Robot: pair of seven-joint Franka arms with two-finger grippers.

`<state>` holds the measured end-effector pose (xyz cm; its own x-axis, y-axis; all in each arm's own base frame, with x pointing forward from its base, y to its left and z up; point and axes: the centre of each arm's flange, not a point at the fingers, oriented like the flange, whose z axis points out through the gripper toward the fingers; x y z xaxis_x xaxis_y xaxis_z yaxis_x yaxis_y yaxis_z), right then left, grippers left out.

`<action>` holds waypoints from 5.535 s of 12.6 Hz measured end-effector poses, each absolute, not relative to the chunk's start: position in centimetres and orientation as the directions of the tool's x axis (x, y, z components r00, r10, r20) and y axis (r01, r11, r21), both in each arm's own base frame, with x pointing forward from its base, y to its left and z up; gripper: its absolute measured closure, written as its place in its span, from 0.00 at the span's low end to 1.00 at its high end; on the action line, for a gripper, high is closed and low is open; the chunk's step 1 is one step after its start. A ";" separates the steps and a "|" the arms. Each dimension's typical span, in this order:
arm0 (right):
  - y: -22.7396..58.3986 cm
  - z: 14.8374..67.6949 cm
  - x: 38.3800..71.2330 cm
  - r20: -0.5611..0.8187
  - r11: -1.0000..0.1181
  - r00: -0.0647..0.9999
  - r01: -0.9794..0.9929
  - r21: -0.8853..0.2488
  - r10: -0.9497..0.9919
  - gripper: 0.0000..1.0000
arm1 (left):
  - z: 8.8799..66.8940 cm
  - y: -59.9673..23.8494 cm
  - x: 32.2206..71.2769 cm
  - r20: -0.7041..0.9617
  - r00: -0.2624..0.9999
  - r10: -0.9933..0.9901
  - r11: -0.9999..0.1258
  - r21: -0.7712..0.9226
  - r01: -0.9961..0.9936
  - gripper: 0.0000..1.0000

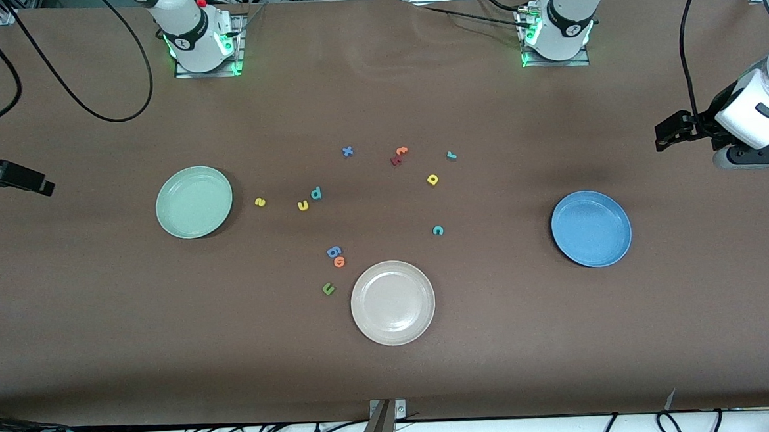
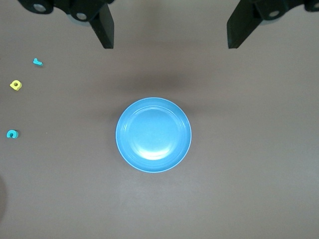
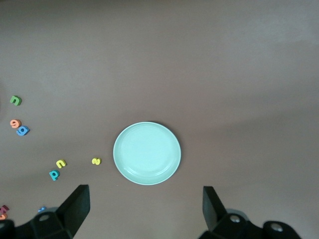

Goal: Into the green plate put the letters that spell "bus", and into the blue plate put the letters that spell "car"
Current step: 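Move the right gripper toward the letters while the left gripper follows, then grasp the yellow n with the right gripper while the left gripper grasps the teal c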

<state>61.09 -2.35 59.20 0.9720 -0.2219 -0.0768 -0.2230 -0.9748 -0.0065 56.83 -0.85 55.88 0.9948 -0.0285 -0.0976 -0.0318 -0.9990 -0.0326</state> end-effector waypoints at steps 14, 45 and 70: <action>16.8 49.2 60.5 -0.110 -0.966 0.960 -0.252 0.051 -0.257 0.00 | 53.0 -1.8 57.3 -0.177 0.983 -0.044 -0.998 -0.030 -0.050 0.00; 30.4 17.4 49.6 0.074 -0.969 0.966 -0.244 -0.040 -0.246 0.39 | 24.2 -33.1 57.6 -0.089 0.995 0.053 -0.999 -0.004 0.053 0.00; 30.8 17.9 49.5 0.076 -0.963 0.961 -0.264 -0.051 -0.268 0.74 | 17.7 -38.0 58.6 -0.087 0.992 0.086 -0.996 0.005 0.087 0.23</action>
